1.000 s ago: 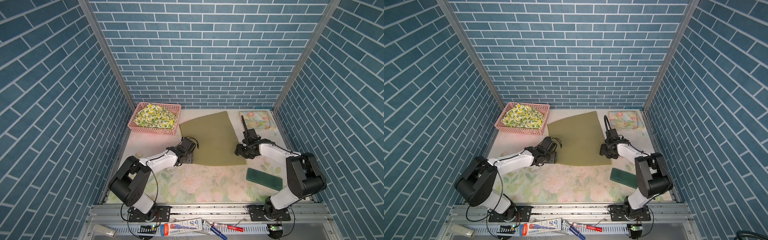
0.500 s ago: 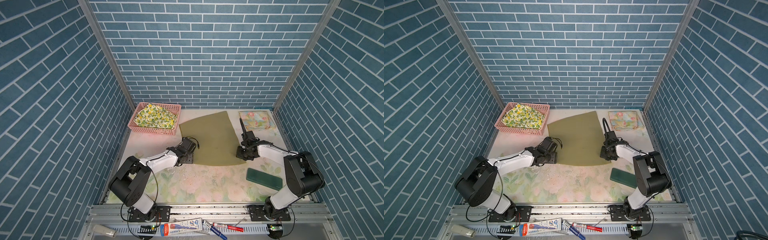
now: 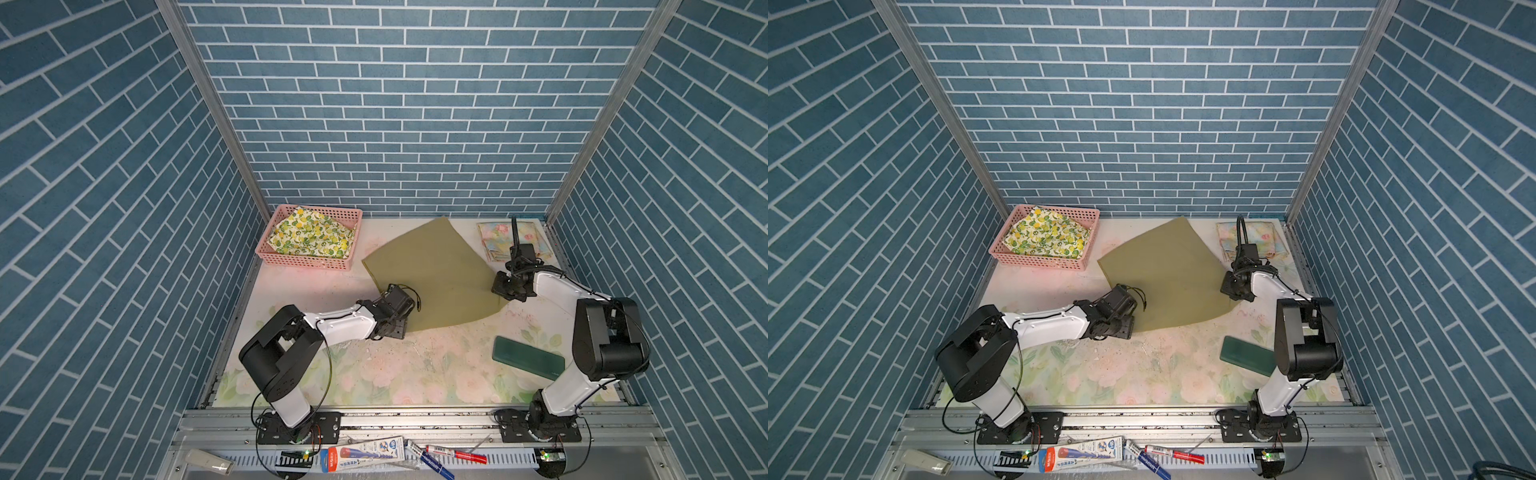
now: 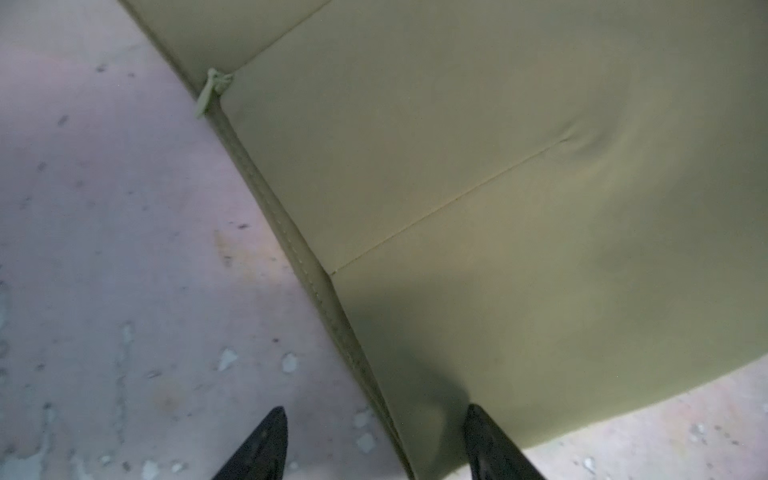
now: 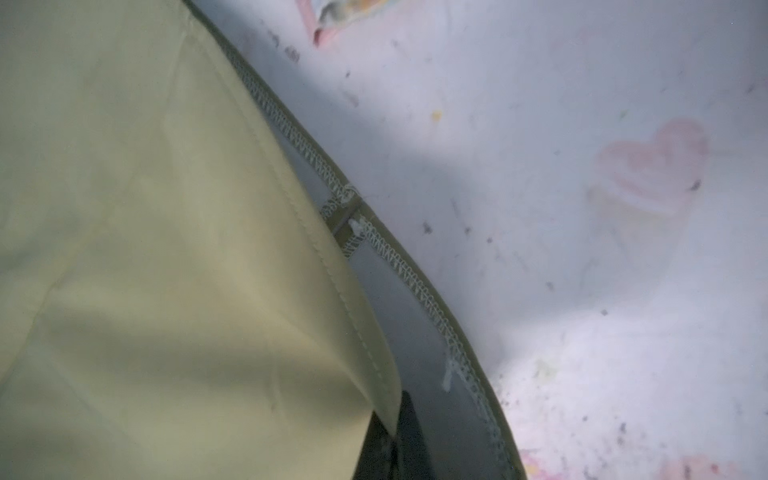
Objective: Fold and stack the skirts
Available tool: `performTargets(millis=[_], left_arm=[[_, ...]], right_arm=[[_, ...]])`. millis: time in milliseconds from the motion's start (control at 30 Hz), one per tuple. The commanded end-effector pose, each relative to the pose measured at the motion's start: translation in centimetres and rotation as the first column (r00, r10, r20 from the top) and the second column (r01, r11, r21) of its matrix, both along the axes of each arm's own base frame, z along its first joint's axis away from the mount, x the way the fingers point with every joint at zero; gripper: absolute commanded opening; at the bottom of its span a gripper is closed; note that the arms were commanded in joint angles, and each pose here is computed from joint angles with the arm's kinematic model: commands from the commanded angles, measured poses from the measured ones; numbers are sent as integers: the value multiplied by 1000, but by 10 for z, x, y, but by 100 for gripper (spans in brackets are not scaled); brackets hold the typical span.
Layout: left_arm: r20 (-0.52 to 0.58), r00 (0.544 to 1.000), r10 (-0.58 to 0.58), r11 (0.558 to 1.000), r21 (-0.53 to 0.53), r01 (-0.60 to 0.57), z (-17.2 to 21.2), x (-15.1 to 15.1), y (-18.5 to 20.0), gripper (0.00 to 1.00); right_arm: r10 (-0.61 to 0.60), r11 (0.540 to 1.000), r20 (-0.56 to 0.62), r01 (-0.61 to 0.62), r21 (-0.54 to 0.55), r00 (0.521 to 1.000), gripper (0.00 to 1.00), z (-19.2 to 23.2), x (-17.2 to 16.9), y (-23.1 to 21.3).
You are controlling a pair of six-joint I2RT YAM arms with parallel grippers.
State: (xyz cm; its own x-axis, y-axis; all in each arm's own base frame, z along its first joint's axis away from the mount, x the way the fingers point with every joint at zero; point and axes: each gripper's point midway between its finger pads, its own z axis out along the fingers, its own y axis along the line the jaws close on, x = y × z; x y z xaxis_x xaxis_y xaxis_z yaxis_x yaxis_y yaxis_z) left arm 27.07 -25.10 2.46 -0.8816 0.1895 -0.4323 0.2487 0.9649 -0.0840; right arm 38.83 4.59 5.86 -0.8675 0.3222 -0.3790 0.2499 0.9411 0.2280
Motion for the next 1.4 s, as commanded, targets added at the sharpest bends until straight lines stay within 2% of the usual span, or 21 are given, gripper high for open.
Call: performTargets(millis=[0, 67, 100, 133, 233, 333, 467, 600, 733, 933, 1033, 1067, 1133, 1167, 1367], left_arm=[[7, 999, -38, 998, -40, 38, 8, -3, -28, 68], [12, 998, -64, 997, -53, 65, 12, -7, -40, 68], [14, 997, -79, 995, -58, 80, 14, -9, -46, 68], [14, 996, -93, 993, -65, 94, 16, -11, -53, 68], [22, 991, -130, 987, -89, 131, 22, -17, -68, 68], [19, 987, -157, 983, -93, 158, 26, -22, -77, 68], [46, 984, -171, 983, -53, 173, 37, -21, -69, 68], [119, 977, -178, 984, 24, 176, 58, -11, -54, 71], [137, 974, -178, 982, 81, 168, 60, 2, -45, 72], [140, 982, -126, 989, 94, 113, 57, 28, -24, 73], [148, 984, -96, 991, 107, 81, 60, 46, -12, 74], [152, 984, -92, 991, 110, 76, 60, 50, -10, 74], [159, 983, -89, 990, 124, 69, 60, 59, -6, 74], [158, 984, -85, 989, 133, 64, 58, 63, -4, 74], [119, 993, -19, 992, 129, 3, 35, 91, 12, 74]], right_arm=[[-22, 999, 23, 23, -31, 999, 9, 13, 19, -22], [-50, 998, 39, 51, -36, 998, 46, 21, 24, -32], [-65, 997, 51, 67, -39, 997, 60, 26, 25, -36], [-75, 996, 66, 78, -40, 995, 69, 32, 24, -39], [-105, 994, 82, 108, -33, 991, 77, 39, 15, -41], [-144, 990, 73, 144, 7, 987, 78, 36, -1, -38], [-202, 978, 47, 199, 55, 978, 77, 27, -26, -35], [-258, 960, 51, 250, 125, 965, 73, 21, -43, -30], [-274, 940, -4, 269, 209, 962, 70, 1, -48, -17], [-296, 918, -60, 301, 258, 953, 64, -31, -46, -9], [-290, 912, -73, 298, 281, 954, 49, -40, -40, -5], [-291, 913, -72, 299, 279, 954, 37, -42, -39, -5], [-304, 916, -68, 311, 254, 950, 6, -42, -36, -13], [-308, 915, -66, 314, 255, 949, 0, -42, -35, -16], [-314, 923, -35, 314, 223, 949, 0, -29, -23, -32]])
